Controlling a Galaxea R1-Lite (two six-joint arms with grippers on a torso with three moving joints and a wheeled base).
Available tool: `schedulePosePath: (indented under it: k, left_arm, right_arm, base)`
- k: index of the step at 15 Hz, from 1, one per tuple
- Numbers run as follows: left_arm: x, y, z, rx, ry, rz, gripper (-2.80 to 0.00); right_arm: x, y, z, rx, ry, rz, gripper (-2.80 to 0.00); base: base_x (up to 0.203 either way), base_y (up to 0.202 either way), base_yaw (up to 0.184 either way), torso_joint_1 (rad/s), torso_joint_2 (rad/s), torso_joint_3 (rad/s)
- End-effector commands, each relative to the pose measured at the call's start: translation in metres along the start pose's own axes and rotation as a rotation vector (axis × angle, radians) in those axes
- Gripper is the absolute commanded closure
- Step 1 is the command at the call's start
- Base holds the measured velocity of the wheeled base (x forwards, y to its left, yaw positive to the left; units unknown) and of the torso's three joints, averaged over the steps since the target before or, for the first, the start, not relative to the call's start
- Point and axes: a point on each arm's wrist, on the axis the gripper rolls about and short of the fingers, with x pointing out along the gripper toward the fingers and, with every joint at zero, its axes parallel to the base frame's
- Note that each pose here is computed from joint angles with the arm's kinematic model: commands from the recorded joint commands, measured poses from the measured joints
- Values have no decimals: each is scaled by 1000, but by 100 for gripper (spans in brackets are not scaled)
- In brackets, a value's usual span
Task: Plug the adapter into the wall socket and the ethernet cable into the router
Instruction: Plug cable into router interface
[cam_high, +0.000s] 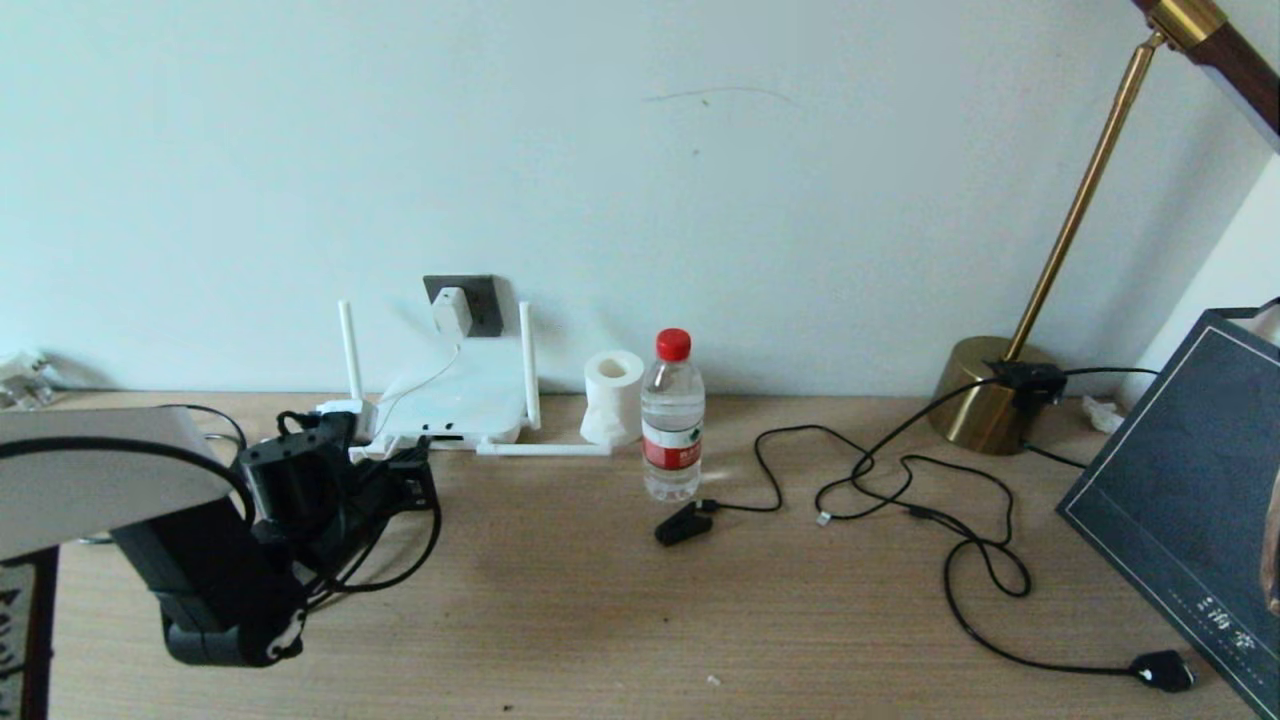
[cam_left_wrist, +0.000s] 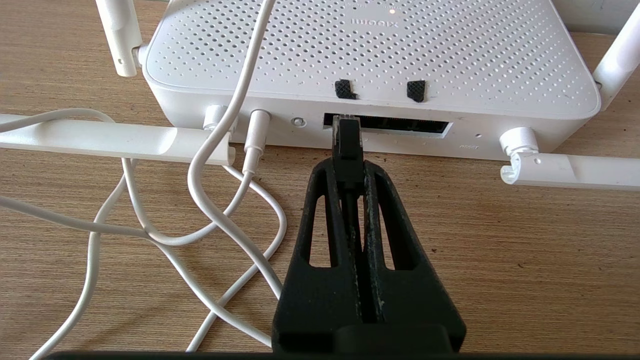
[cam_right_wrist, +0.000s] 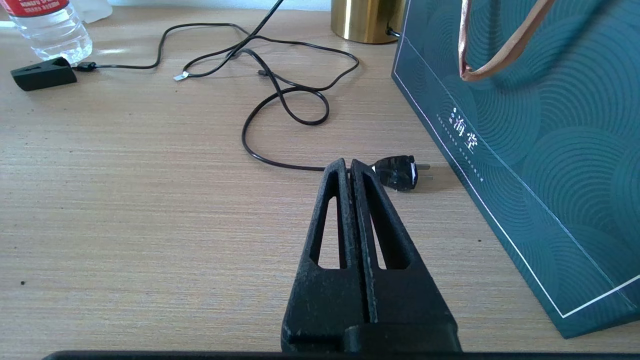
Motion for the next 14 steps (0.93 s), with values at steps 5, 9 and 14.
schedulePosePath:
  k: [5, 9, 14]
  left_arm:
    - [0, 0, 0, 0, -5, 1, 0]
    - [0, 1, 0, -1, -4, 2, 0]
    - [-1, 1, 1, -1, -6, 2, 0]
  right_arm:
    - [0, 0, 0, 0, 2, 0, 0]
    - [0, 0, 0, 0, 2, 0, 0]
    - [0, 0, 0, 0, 2, 0, 0]
  base:
    - [0, 0, 0, 0, 0, 0]
    - [0, 0, 0, 0, 0, 0]
    - [0, 0, 0, 0, 0, 0]
